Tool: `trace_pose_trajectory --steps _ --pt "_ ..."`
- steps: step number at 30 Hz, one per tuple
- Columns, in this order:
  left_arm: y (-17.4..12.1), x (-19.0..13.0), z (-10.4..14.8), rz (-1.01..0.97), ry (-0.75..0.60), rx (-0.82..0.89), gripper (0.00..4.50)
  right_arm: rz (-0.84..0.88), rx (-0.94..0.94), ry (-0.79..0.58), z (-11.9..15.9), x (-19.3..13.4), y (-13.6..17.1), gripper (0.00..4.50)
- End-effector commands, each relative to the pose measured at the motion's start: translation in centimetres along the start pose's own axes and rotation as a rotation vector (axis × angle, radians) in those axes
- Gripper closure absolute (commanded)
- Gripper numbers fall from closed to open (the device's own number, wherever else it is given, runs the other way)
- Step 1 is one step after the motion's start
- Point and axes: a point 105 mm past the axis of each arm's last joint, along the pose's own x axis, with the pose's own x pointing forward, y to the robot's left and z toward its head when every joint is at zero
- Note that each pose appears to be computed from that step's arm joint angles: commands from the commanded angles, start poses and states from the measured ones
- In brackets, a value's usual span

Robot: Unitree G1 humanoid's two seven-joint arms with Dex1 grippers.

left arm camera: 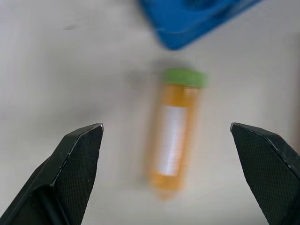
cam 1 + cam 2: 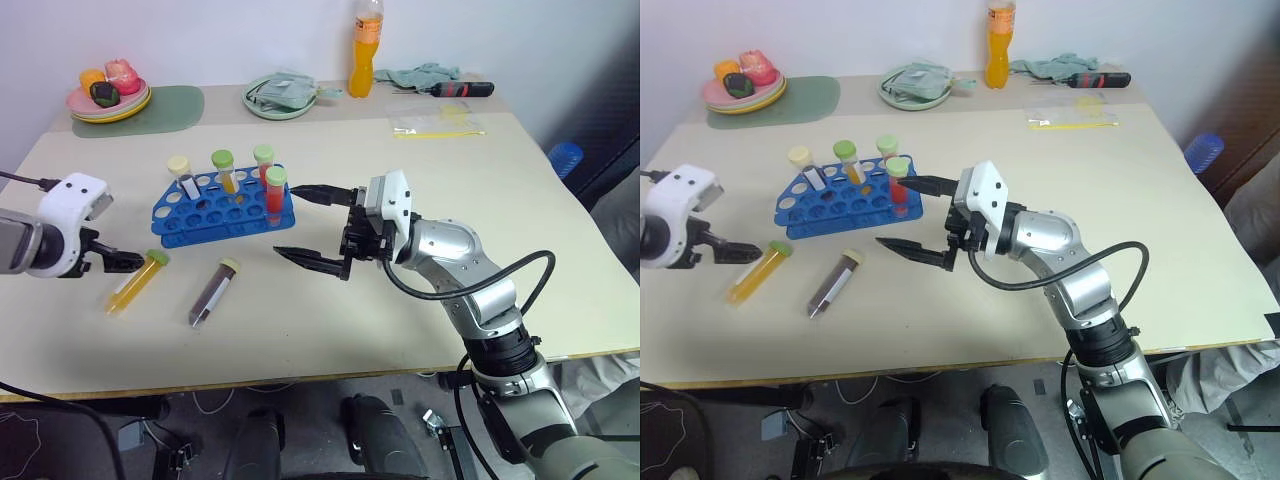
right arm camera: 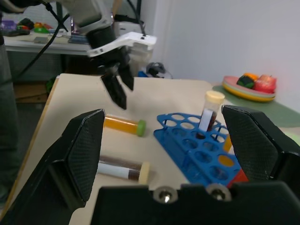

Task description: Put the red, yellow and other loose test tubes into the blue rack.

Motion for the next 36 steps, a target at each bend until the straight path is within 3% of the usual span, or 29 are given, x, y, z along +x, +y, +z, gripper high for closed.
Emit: trace_pose_trajectory --steps 1,10,13,18,19,22,25,28,31,34,36 --pt "0.9 1.0 0.2 -0.050 0.024 0.062 0.00 0.006 -0.033 -0.031 1.1 0.3 0.4 0.09" --pt "0.5 4.4 0.4 -0.172 0.141 0.132 0.00 0.008 -0.022 -0.021 1.0 -0.1 1.5 0.09" --pt "0.1 5.0 0.6 -0.204 0.159 0.129 0.82 0.002 -0.022 -0.014 0.9 -0.3 1.6 0.00" --pt "0.2 5.1 0.4 -0.206 0.186 0.135 3.40 -0.005 -0.020 -0.012 0.9 -0.3 1.8 0.00" --pt "0.5 4.9 0.4 -0.201 0.181 0.136 3.71 -0.005 -0.019 -0.012 0.8 -0.2 1.9 0.00" --pt "1.3 3.4 0.6 -0.201 0.127 0.165 3.77 -0.013 -0.005 0.006 0.5 -0.3 2.0 0.00" --pt "3.2 1.1 1.1 -0.168 -0.055 0.160 3.77 -0.044 0.040 0.051 -0.5 -0.9 1.7 0.00" --pt "5.5 -1.9 3.9 -0.011 -0.413 0.161 3.77 -0.082 0.073 0.137 -2.2 -1.9 1.3 0.00" --pt "5.9 -4.5 6.7 0.144 -0.717 0.134 3.77 -0.118 0.077 0.217 -3.8 -2.7 0.7 0.00" --pt "1.4 -5.8 9.5 0.212 -1.004 0.170 3.77 -0.137 0.074 0.252 -4.6 -3.3 0.4 0.00" --pt "-3.2 -5.9 10.9 0.204 -1.155 0.172 3.77 -0.140 0.078 0.257 -4.8 -3.4 0.3 0.00"
